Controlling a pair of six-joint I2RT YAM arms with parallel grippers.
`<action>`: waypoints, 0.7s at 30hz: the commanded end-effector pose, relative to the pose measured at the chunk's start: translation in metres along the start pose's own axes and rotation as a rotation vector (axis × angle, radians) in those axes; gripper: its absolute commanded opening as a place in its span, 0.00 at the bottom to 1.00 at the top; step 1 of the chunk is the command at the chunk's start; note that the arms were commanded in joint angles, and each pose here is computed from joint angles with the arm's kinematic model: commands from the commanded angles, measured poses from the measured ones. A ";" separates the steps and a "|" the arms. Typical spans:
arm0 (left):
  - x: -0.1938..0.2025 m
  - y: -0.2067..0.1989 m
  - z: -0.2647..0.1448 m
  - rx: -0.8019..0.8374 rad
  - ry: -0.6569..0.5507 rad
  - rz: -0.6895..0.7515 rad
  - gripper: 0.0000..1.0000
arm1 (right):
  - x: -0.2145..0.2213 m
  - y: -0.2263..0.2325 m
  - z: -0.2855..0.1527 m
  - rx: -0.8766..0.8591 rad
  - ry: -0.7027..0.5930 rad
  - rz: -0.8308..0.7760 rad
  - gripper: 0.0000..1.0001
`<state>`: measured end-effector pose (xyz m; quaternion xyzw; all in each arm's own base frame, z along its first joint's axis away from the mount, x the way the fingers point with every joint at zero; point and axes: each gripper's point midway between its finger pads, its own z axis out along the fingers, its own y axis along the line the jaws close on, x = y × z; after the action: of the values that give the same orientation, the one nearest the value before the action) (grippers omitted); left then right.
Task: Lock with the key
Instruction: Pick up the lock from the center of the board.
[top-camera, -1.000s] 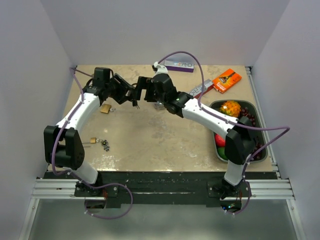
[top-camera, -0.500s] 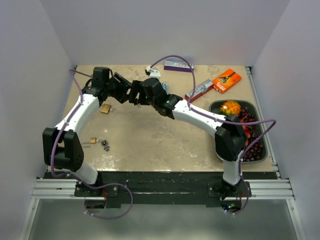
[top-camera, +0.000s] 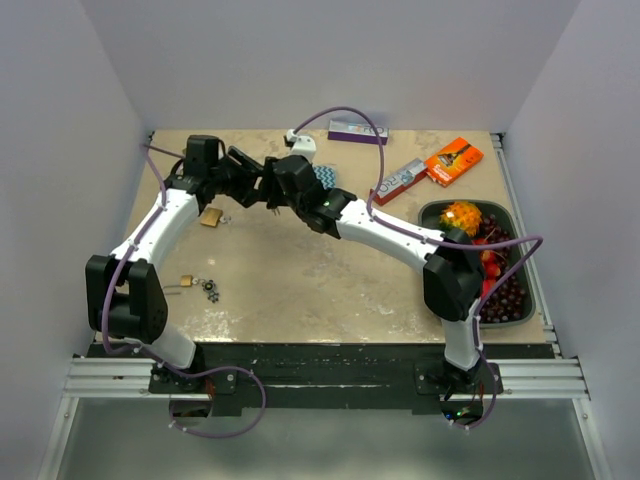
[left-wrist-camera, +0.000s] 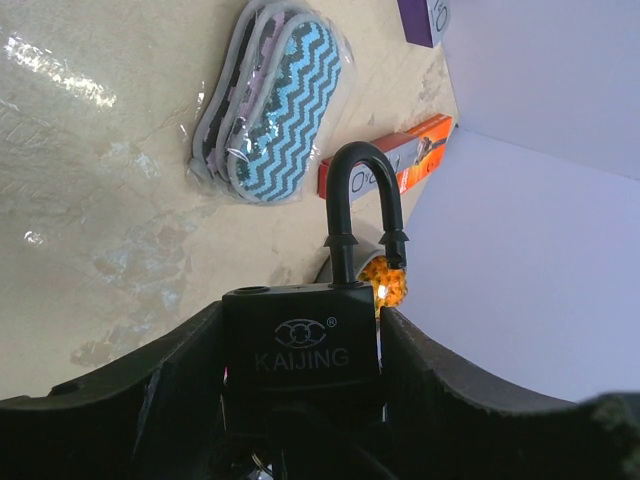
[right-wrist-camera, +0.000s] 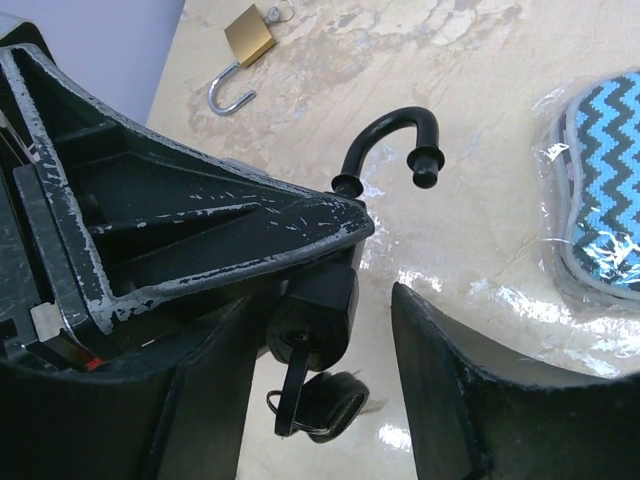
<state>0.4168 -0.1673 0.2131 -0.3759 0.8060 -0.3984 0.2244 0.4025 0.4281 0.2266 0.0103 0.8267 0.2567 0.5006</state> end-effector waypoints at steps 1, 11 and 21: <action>0.007 -0.045 -0.027 0.162 0.021 0.027 0.00 | -0.030 0.013 0.004 -0.008 -0.106 0.023 0.55; 0.007 -0.044 -0.027 0.168 0.014 0.033 0.05 | -0.027 0.023 -0.004 -0.078 -0.069 0.054 0.00; -0.023 -0.023 -0.039 0.170 -0.077 0.194 0.99 | -0.072 0.014 -0.029 -0.305 -0.052 0.070 0.00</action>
<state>0.4160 -0.1577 0.2236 -0.3526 0.8019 -0.4106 0.2532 0.4025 0.4311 0.2231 -0.0212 0.8279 0.3067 0.4691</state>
